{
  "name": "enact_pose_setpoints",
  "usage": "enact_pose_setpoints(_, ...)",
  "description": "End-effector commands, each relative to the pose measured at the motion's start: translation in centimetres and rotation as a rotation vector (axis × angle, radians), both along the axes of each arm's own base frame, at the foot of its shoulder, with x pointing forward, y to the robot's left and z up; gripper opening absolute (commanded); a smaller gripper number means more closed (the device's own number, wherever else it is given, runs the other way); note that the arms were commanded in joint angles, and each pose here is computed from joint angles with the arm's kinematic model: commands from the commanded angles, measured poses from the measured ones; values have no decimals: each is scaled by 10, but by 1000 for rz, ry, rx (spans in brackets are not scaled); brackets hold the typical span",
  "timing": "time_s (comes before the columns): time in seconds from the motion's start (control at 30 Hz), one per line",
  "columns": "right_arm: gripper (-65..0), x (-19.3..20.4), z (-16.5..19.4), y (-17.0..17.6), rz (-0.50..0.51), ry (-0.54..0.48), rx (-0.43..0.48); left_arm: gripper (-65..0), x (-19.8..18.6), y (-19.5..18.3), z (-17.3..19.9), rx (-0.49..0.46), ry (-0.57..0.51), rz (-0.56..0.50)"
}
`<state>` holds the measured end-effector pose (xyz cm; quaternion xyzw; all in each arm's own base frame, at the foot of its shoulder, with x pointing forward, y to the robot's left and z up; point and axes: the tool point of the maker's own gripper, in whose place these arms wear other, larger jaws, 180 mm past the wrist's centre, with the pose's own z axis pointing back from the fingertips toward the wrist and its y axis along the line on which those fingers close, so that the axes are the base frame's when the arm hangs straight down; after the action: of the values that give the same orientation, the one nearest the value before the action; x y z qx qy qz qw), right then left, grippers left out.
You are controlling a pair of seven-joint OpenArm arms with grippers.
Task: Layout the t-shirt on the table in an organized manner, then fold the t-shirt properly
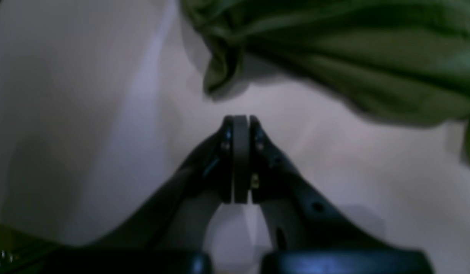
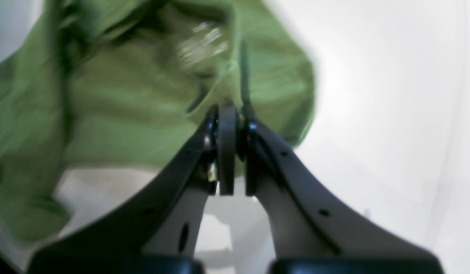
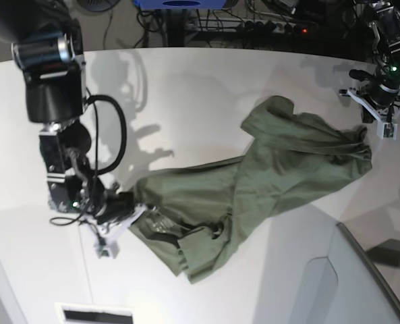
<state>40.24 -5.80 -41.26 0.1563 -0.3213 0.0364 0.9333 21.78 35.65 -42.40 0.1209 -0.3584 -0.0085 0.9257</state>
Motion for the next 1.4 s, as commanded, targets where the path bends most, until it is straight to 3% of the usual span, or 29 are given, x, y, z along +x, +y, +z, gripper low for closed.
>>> enact_pose_setpoints(0.0, -644, 5, 16, 2, 9, -46, 9, -650, 12, -1, 11, 7, -50, -2)
enact_pose_setpoints(0.13, -644, -25, 12, 7, 23, -41, 16, -650, 30, -18, 11, -39, -95, 9)
enact_pose_setpoints(0.3, -644, -38, 21, 8, 27, -71, 21, -650, 62, -66, 9, -92, -121, -94)
enact_pose_setpoints(0.53, -644, -19, 86, -24, 21, -271, -50, -650, 72, -89, 9, -103, -116, -162)
enact_pose_setpoints(0.7, -644, 11, 144, -126, -159, -415, -169, -650, 49, -56, 5, -63, -83, -110)
enact_pose_setpoints(0.87, -644, 31, 173, -263, -392, -405, -291, -650, 25, 0, 19, 1, -87, 8)
enact_pose_setpoints(0.97, -644, 31, 207, -348, -578, -418, -297, -650, 15, 23, 27, 32, -89, 53)
enact_pose_setpoints(1.03, -644, 30, 234, -370, -636, -458, -285, -650, 9, 29, 28, 45, -83, 61)
enact_pose_setpoints(1.13, -644, 42, 260, -318, -491, -475, -338, -650, 8, 30, 28, 45, -81, 64)
enact_pose_setpoints(1.23, -644, 55, 266, -182, -210, -518, -311, -650, 9, 28, 28, 40, -85, 65)
enact_pose_setpoints(1.37, -644, 56, 194, -42, 38, -366, -154, -650, 13, 22, 31, 35, -101, 59)
